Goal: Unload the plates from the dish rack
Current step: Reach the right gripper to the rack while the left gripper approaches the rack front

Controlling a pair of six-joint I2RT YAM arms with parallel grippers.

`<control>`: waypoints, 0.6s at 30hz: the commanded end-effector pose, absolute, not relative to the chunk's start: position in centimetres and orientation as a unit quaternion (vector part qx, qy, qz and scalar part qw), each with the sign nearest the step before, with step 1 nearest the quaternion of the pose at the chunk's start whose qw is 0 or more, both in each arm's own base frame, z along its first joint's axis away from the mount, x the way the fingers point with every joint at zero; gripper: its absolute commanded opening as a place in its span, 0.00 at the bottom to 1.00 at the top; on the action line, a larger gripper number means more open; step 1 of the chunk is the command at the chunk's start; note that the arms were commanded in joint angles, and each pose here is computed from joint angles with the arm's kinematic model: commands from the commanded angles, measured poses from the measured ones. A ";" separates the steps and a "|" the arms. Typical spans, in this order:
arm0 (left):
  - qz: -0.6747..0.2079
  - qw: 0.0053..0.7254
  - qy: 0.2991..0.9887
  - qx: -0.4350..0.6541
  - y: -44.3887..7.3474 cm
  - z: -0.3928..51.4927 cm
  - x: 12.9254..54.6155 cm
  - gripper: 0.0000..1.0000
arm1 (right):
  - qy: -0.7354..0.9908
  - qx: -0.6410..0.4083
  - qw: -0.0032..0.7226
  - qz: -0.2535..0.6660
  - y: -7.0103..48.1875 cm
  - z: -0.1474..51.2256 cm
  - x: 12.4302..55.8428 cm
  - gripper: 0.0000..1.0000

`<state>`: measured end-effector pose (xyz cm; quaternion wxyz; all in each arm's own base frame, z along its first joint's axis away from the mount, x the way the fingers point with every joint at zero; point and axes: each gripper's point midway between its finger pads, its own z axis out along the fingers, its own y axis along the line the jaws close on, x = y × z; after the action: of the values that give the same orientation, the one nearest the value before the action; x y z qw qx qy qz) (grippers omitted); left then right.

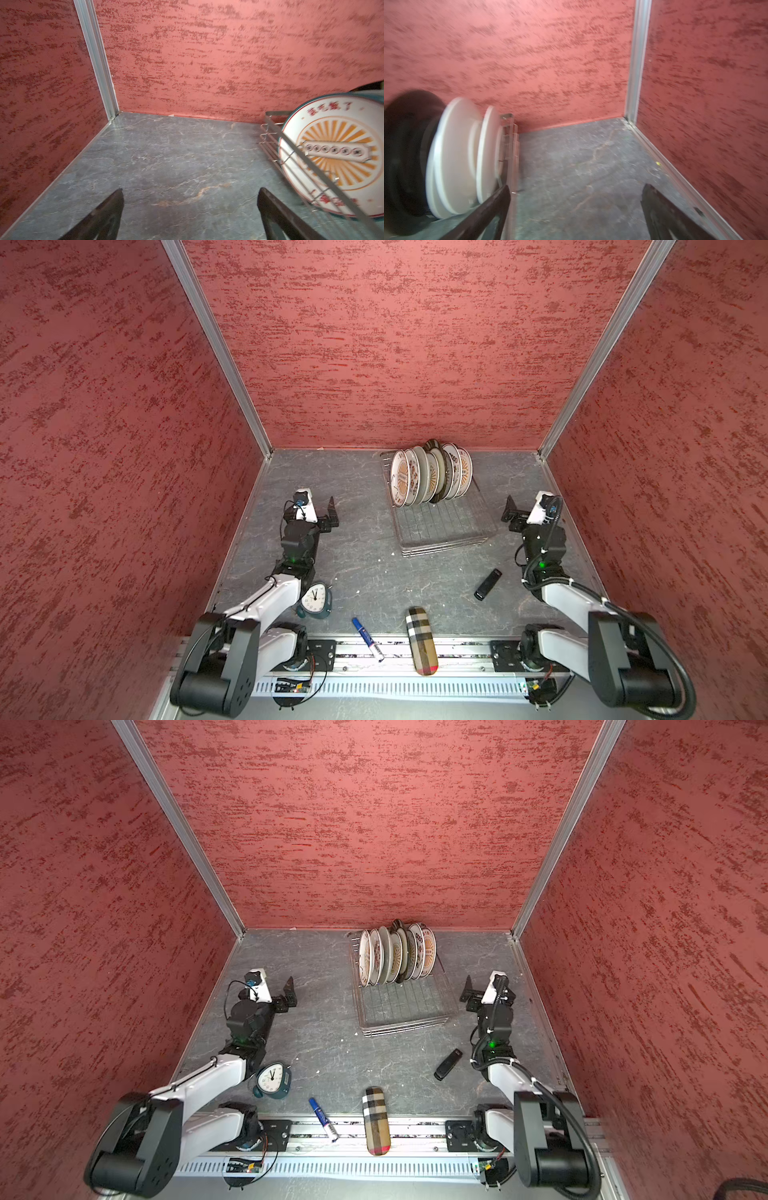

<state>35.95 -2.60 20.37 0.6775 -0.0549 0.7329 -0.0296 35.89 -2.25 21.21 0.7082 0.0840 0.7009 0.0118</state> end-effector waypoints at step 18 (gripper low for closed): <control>-0.421 0.616 0.636 -0.197 -7.0 23.7 28.9 1.00 | 0.613 0.083 0.679 0.395 6.0 27.3 26.8 0.99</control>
<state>29.16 -6.42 22.49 0.6296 -0.1829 0.6599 -0.3669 27.97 3.62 24.94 0.6941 0.1315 0.6267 0.3288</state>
